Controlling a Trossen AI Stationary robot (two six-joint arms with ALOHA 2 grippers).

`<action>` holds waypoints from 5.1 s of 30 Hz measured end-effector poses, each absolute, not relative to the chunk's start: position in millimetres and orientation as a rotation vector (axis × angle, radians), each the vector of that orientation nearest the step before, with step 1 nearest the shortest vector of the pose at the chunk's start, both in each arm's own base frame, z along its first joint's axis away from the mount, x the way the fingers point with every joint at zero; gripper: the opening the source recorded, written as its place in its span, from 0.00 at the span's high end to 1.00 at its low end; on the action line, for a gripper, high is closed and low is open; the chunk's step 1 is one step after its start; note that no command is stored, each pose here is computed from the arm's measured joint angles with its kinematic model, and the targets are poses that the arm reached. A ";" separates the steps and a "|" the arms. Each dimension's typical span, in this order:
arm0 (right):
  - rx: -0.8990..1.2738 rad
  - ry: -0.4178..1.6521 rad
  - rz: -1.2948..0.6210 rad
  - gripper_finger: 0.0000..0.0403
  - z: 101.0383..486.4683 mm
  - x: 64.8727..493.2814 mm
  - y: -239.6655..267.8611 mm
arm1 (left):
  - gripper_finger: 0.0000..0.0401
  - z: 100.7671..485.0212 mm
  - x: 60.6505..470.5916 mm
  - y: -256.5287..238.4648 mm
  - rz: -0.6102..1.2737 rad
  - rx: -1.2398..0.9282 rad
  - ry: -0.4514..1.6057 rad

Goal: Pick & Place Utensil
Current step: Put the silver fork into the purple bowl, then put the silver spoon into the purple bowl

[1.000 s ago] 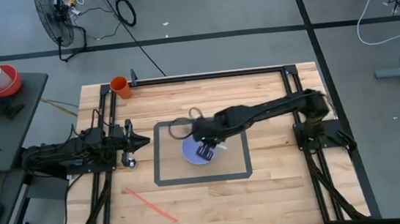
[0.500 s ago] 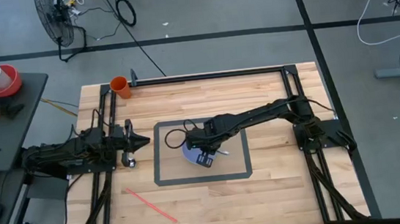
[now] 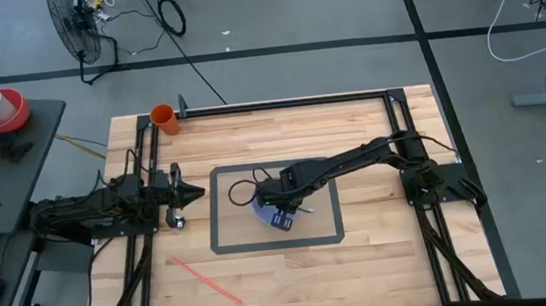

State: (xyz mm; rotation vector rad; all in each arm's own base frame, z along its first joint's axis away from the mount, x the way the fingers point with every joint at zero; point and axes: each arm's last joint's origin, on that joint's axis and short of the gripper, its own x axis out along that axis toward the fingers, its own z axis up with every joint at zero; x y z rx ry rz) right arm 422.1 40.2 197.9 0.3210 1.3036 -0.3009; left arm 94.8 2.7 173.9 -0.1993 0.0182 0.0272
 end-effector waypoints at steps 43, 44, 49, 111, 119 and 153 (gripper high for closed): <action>-0.254 0.985 -0.175 0.74 289.8 365.9 148.4 | 0.88 173.9 94.8 2.7 0.027 -0.199 0.018; -0.277 0.991 -0.162 0.74 288.9 360.7 157.2 | 0.88 174.0 94.8 2.7 0.027 -0.199 0.018; -0.413 1.008 -0.134 0.74 275.5 338.0 188.4 | 0.88 173.9 94.8 2.7 0.027 -0.197 0.018; -0.356 1.173 -0.245 0.74 187.4 293.7 194.5 | 0.98 243.8 157.5 -101.6 0.429 -0.885 0.792; -0.354 1.142 -0.216 0.74 188.0 297.3 197.1 | 0.90 210.2 142.6 -93.6 0.774 -0.937 0.996; -0.355 1.132 -0.190 0.74 188.3 300.7 196.8 | 0.62 131.4 151.2 -50.5 1.666 -1.035 0.868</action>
